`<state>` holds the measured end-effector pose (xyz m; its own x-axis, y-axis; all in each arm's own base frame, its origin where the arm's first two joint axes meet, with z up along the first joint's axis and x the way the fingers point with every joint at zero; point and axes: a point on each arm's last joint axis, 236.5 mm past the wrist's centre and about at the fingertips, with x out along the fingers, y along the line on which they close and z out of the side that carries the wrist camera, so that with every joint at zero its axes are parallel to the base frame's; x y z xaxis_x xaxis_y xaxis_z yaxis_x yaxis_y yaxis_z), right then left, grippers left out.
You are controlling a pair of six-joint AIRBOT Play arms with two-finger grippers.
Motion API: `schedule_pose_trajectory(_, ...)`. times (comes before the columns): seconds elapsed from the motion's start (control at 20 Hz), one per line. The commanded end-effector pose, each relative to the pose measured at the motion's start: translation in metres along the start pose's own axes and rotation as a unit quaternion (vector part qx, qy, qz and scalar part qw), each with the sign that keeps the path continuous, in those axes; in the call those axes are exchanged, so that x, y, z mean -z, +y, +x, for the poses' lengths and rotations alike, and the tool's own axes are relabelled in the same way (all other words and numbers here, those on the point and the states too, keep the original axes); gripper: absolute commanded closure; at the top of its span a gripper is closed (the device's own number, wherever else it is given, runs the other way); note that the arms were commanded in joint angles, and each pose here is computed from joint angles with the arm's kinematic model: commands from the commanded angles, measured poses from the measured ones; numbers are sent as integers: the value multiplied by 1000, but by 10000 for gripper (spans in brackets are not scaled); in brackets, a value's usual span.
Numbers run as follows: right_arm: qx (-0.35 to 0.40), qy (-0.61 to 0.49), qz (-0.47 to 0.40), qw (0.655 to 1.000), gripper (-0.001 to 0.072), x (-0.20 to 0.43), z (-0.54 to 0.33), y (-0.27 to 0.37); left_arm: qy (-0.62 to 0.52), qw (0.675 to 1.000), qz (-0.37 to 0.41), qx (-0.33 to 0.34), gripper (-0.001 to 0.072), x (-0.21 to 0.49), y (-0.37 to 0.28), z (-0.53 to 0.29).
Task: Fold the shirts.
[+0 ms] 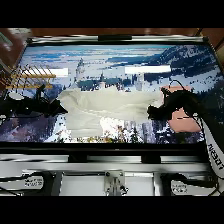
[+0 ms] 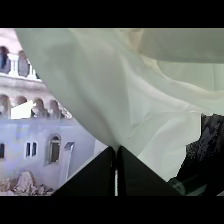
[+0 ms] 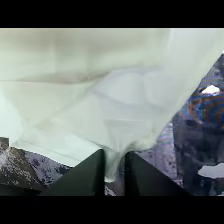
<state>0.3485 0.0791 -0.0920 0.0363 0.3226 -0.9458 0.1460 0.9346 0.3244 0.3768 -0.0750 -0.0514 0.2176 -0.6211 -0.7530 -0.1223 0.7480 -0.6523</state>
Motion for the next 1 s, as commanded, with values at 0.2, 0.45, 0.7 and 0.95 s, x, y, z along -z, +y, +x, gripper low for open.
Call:
schedule_pose_trajectory(0.2, 4, -17, 0, 1000, 670, -5, -4, 1, 7, 1000, 16, 5, 679, 3, -4, -3)
schedule_pose_trajectory(0.45, -7, -76, -32, 997, 670, -15, -53, 20, -26, 993, 109, 18, 679, -24, -46, -45)
schedule_pose_trajectory(0.7, -27, -185, -86, 979, 670, -40, -151, 61, -160, 958, 238, 10, 679, -64, -138, -149)
schedule_pose_trajectory(0.95, -55, -332, -123, 934, 670, -50, -281, 108, -335, 880, 335, 22, 679, -53, -258, -284)
